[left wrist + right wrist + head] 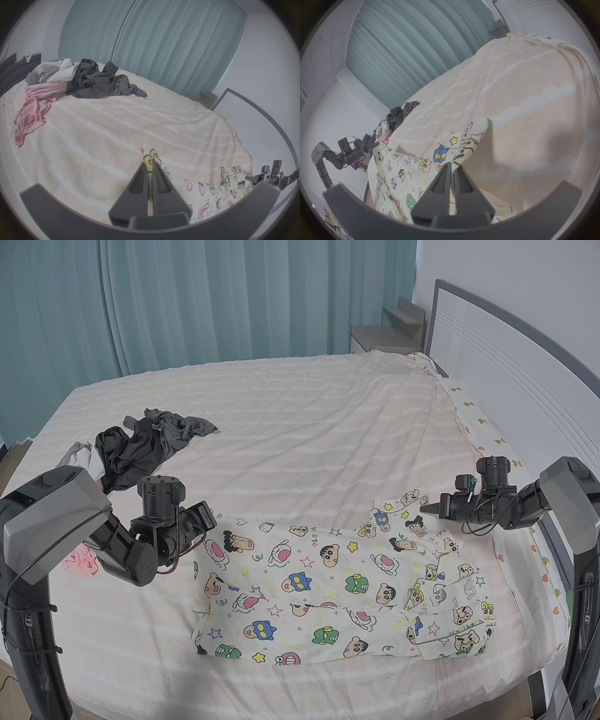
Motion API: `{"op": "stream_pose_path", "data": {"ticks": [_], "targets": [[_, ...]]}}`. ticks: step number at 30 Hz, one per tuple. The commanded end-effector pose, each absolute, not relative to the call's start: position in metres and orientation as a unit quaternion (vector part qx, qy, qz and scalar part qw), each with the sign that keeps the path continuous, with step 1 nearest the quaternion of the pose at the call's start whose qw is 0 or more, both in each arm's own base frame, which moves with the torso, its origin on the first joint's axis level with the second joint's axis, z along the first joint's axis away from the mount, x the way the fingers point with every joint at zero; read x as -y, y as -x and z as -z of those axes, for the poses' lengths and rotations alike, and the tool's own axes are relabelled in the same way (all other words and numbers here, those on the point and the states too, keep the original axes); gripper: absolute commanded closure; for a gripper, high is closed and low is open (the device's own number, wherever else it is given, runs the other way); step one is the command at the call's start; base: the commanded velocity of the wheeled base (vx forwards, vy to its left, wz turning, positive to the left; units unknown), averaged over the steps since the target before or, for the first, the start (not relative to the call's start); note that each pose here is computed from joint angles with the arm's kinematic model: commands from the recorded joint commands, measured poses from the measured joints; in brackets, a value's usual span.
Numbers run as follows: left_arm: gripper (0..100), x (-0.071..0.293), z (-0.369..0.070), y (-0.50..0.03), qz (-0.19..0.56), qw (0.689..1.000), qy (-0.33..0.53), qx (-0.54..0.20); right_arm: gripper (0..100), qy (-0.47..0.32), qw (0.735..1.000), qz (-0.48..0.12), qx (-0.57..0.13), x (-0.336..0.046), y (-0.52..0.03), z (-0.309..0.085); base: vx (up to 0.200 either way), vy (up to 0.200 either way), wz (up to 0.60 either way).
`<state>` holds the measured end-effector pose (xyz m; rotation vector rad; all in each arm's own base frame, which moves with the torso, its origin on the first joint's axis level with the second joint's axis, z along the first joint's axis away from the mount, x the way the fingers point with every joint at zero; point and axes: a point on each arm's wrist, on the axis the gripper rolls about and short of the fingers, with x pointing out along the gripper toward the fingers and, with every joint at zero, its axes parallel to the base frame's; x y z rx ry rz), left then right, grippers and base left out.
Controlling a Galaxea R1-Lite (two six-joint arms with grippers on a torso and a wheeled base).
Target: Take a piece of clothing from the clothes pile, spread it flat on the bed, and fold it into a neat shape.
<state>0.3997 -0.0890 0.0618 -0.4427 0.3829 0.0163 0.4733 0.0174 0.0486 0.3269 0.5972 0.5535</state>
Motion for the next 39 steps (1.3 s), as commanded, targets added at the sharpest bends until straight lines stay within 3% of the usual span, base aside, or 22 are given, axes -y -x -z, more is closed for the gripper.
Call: {"op": "stream_pose_path", "data": {"ticks": [1,3,4,12,26,39], "targets": [[100,0.090,-0.061,-0.398,-0.007,0.957,0.218,-0.191,100,-0.150,0.906,-0.268,-0.290,-0.016,-0.475,-0.042,0.000,0.000,0.00],[100,0.091,-0.060,-0.398,-0.006,0.957,0.217,-0.192,100,-0.142,0.909,-0.266,-0.287,-0.011,-0.476,-0.039,0.000,0.000,0.00],[100,0.091,-0.060,-0.398,-0.006,0.957,0.217,-0.192,0,-0.139,0.910,-0.266,-0.286,-0.009,-0.476,-0.038,0.000,0.000,0.00],[100,0.092,-0.060,-0.398,-0.005,0.957,0.217,-0.192,0,-0.105,0.929,-0.247,-0.254,0.010,-0.480,-0.028,0.000,0.000,0.00],[100,0.092,-0.059,-0.398,-0.007,0.957,0.217,-0.194,0,-0.090,0.918,-0.263,-0.283,0.023,-0.458,-0.007,0.000,0.000,0.00],[100,0.092,-0.056,-0.398,-0.009,0.956,0.216,-0.197,0,-0.088,0.910,-0.290,-0.284,0.008,-0.457,0.003,0.000,0.000,0.00]]}}
